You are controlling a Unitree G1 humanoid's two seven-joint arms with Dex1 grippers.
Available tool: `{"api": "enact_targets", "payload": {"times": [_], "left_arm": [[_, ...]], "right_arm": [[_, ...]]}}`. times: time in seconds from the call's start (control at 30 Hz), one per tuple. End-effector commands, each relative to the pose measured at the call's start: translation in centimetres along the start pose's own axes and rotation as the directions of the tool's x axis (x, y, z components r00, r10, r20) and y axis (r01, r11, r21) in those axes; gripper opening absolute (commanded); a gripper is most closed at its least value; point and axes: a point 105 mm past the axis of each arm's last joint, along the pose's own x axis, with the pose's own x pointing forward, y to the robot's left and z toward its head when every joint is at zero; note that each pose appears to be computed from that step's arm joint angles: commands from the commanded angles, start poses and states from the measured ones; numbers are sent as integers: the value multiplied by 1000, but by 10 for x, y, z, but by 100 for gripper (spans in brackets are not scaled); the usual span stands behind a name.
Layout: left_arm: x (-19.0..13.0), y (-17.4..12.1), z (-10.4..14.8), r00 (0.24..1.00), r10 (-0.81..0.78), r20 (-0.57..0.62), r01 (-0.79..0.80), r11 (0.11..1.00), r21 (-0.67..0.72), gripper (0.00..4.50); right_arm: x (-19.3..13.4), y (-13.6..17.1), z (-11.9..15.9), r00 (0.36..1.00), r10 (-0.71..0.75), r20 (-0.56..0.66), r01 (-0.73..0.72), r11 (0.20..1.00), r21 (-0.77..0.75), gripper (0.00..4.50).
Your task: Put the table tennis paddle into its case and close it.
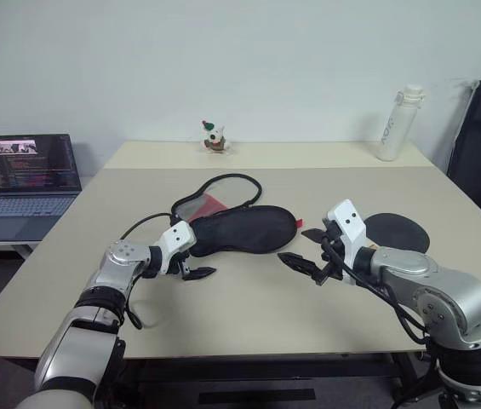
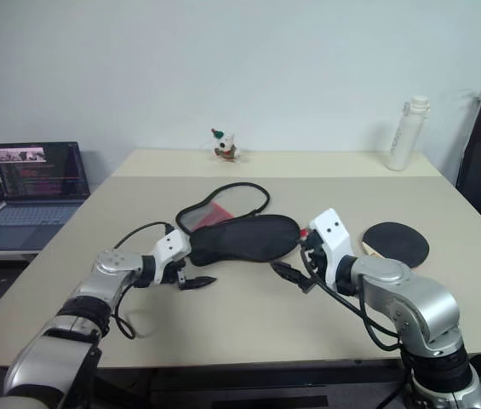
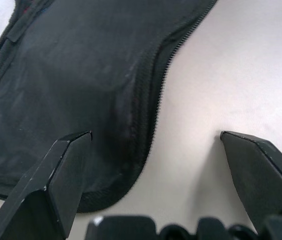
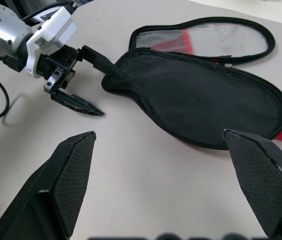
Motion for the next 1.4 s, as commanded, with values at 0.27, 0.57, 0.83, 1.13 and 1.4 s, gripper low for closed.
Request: {"api": "enact_targets", "payload": {"times": [0.27, 0.57, 0.83, 1.13, 1.4], "left_arm": [[8, -2, 17, 995, -39, 96, 46, 997, -68, 150], [20, -7, 33, 980, -20, 196, 52, 986, -156, 4], [78, -55, 101, 931, 53, 361, 101, 913, -394, 4], [116, -82, 130, 944, 100, 316, 68, 875, -479, 4], [83, -97, 130, 918, -26, 395, 199, 893, -404, 212]], "right_arm": [[-5, -8, 7, 996, -51, 72, 51, 999, 6, 450], [-10, -16, 6, 993, -86, 78, 84, 996, 25, 450], [-21, -29, 2, 991, -125, 53, 124, 992, 17, 450], [-23, -30, 0, 991, -129, 36, 129, 992, 5, 450], [-20, -29, -4, 991, -132, 29, 131, 991, 36, 450]]}}
